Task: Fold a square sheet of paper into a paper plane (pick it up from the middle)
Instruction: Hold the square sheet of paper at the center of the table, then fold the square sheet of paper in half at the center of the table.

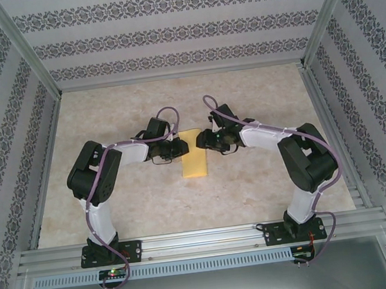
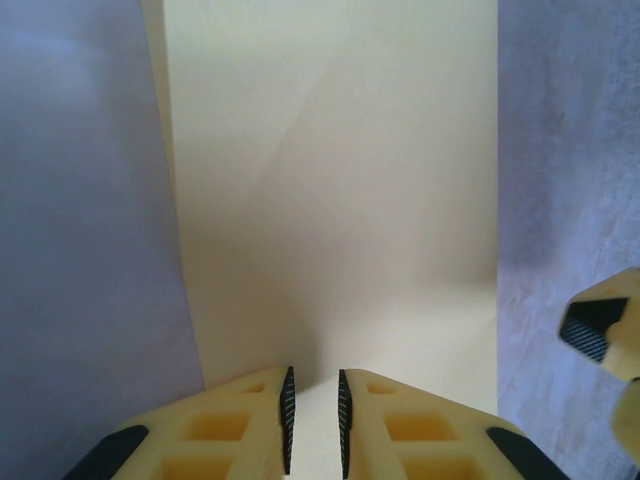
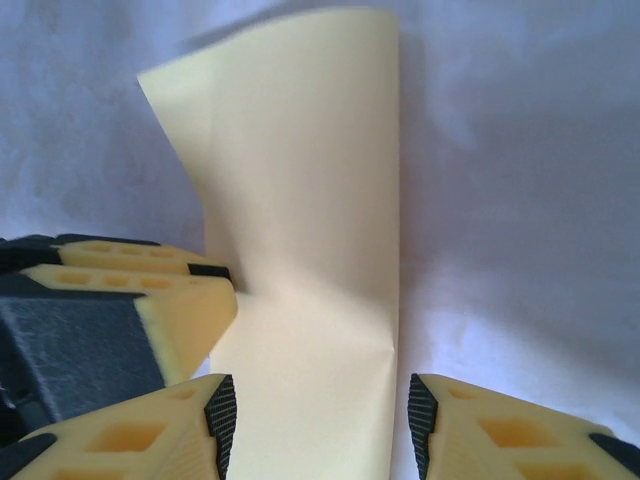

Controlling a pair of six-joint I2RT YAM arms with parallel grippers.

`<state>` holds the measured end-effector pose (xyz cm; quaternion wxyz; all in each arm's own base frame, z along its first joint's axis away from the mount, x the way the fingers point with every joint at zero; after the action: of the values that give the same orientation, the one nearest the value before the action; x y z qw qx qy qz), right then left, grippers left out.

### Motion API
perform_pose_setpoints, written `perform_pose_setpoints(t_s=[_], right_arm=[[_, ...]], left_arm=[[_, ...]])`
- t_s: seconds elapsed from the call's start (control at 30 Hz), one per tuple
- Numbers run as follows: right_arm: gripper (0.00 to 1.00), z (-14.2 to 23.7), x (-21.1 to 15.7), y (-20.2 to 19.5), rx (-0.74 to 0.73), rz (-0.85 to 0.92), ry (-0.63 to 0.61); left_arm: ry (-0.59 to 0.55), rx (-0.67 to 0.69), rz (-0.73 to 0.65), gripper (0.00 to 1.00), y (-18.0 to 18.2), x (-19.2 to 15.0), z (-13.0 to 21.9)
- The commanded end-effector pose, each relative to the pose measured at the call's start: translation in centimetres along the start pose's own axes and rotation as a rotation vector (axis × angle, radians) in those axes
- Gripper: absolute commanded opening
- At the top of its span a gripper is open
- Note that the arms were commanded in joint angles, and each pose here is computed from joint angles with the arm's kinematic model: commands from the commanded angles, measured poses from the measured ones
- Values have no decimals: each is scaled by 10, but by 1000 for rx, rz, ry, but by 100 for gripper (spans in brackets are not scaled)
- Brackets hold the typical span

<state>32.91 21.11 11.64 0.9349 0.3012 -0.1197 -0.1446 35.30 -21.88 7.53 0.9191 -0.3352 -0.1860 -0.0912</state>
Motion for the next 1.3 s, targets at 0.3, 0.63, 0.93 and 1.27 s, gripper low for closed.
perform_pose_setpoints(t_s=[0.3, 0.63, 0.93, 1.27], right_arm=[[53, -22, 33, 0, -82, 97, 25], [49, -38, 45, 0, -98, 84, 45], [33, -43, 45, -13, -168, 91, 46], [27, -44, 41, -21, -197, 107, 48]], left_arm=[[-2, -41, -59, 24, -11, 8, -5], [12, -53, -71, 24, -13, 12, -7], [7, -64, -92, 26, -21, 20, 0], [7, -17, -128, 29, -27, 29, 21]])
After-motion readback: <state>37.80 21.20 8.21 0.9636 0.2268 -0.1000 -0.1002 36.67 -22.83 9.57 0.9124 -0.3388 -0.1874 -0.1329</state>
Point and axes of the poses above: each hand's point on the last joint's axis, 136 mm out from that joint toward the fingers, its own z axis back along the fingers, its own y axis along the line the jaws close on, x = y × z, the point moved 7 cm from there along z, back along the fingers, and after that the axes turned 12 degrees about -z, right-handed, at the moved point
